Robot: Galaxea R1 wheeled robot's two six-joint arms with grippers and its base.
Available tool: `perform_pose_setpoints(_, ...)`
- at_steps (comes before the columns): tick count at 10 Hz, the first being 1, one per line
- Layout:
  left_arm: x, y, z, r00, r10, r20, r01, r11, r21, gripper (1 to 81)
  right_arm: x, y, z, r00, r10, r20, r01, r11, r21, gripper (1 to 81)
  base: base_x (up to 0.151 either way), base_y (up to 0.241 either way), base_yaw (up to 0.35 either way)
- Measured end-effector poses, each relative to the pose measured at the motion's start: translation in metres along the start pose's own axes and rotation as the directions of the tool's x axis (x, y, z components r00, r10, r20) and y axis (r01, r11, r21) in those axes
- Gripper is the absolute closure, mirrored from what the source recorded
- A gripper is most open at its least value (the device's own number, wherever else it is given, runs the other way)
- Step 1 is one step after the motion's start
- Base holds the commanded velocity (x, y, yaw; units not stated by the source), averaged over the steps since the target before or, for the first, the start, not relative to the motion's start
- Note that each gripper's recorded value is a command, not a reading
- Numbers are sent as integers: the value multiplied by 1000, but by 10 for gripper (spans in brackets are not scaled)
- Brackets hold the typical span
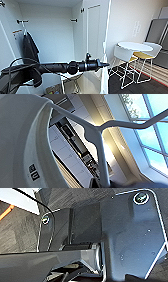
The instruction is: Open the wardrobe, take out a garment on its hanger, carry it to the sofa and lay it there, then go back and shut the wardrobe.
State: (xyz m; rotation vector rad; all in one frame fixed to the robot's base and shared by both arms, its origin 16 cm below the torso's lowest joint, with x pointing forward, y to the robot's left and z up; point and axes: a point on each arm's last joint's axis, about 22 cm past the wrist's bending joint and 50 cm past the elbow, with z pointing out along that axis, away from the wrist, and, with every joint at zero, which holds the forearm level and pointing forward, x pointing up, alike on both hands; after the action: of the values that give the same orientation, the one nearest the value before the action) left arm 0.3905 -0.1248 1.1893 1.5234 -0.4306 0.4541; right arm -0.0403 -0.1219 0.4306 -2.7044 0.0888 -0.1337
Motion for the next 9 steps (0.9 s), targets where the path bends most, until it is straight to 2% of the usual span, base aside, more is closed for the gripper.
perform_pose_setpoints(6,-4,3,-3,1000,3,7,-3,1000,-3,811,-2,0,0,1000,2,2,-2,1000,0,10,0,0,-261)
perform_pose_setpoints(9,-6,-1,-3,1000,2,16,-2,1000,12,811,-6,0,0,1000,3,7,-3,1000,-1,10,0,0,-261)
